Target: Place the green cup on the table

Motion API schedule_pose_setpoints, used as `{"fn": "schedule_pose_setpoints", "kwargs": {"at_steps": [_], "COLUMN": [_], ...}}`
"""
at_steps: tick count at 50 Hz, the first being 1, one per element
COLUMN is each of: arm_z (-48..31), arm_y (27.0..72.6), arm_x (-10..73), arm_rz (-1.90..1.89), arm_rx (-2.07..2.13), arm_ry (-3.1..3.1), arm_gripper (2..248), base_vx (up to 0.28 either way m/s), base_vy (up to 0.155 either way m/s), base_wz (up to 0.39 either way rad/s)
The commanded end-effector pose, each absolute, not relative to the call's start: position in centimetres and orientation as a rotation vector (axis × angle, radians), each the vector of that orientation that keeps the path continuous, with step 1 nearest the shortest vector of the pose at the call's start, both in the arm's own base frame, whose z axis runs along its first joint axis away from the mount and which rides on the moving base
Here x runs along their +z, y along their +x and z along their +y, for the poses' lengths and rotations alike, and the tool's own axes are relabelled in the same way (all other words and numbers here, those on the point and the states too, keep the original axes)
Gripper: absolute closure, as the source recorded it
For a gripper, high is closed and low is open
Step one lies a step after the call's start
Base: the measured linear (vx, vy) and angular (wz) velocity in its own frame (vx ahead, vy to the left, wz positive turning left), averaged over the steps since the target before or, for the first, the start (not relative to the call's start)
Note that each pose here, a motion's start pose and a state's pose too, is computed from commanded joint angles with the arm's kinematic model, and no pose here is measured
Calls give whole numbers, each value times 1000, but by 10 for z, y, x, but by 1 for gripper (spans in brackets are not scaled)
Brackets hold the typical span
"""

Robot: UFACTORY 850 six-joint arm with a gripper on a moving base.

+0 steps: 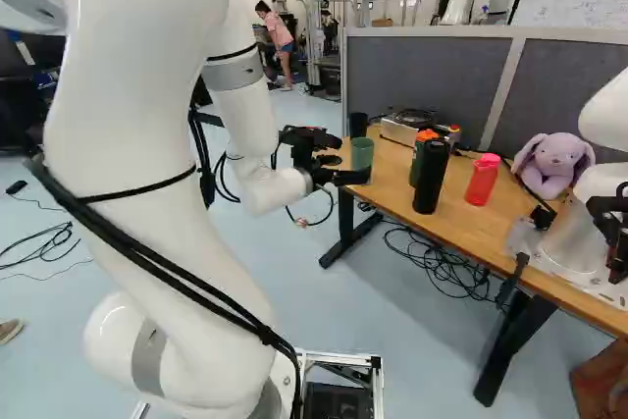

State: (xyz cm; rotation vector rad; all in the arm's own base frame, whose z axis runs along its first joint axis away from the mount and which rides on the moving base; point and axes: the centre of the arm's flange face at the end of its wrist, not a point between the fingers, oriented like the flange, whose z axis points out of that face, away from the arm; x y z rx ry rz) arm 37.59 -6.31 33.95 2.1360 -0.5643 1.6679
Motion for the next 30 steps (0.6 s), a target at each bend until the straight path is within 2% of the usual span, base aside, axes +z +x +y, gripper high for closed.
{"fn": "schedule_pose_setpoints", "kwargs": {"at_steps": [30], "arm_z": [-38], "arm_y": [342], "arm_x": [358], "arm_rz": [-393], "arm_rx": [1763], "arm_ry": [2308], "arm_gripper": [3], "base_vx": [0], "base_vy": [0], "base_wz": [0]}}
